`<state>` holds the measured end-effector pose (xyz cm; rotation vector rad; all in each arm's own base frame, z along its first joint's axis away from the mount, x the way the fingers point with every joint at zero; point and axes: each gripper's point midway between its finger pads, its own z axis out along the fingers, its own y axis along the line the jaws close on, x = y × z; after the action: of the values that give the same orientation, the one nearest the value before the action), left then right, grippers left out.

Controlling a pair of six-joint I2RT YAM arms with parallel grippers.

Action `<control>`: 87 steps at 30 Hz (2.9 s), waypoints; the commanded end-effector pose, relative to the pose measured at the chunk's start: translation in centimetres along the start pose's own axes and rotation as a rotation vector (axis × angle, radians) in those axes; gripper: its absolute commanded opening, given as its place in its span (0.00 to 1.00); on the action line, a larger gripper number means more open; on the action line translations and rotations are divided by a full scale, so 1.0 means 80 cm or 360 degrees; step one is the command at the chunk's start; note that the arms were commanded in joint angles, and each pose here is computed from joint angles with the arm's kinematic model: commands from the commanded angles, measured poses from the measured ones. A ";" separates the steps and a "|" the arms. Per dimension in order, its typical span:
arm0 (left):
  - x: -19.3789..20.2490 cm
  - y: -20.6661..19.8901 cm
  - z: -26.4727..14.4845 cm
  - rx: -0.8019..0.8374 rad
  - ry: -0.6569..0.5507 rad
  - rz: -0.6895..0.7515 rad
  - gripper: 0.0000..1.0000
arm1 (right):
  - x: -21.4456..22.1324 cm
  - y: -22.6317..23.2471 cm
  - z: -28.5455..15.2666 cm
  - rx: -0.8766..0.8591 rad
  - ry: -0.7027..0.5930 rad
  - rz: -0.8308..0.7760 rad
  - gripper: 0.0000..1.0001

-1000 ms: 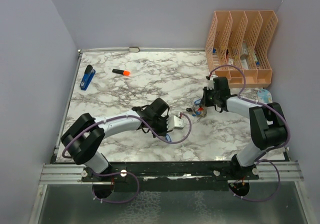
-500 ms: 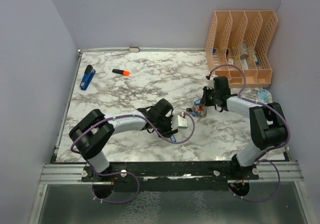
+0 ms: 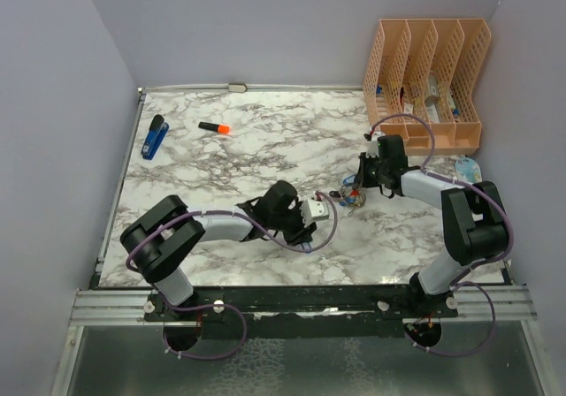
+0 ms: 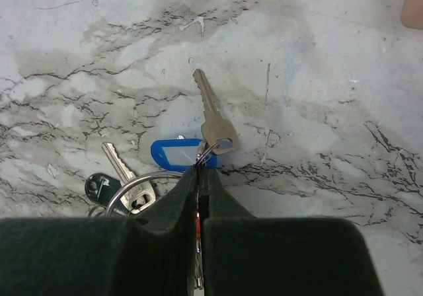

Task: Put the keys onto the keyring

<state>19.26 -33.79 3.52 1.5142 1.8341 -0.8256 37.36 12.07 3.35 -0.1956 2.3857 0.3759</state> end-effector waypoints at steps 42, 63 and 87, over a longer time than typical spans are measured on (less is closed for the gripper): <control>-0.034 0.009 -0.068 -0.0567 -0.1119 0.0221 0.63 | -0.039 0.007 -0.038 -0.0006 -0.0252 -0.0024 0.01; -0.032 0.022 -0.044 -0.0587 -0.1080 0.0229 0.57 | -0.037 0.008 -0.034 -0.0023 -0.0262 -0.0027 0.01; -0.033 0.026 -0.035 -0.0578 -0.1080 0.0211 0.14 | -0.030 0.008 -0.031 -0.0031 -0.0243 -0.0033 0.01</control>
<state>20.63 -31.94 2.07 1.0634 1.4755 -0.7501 37.12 11.82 6.95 -0.1823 2.2448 0.3765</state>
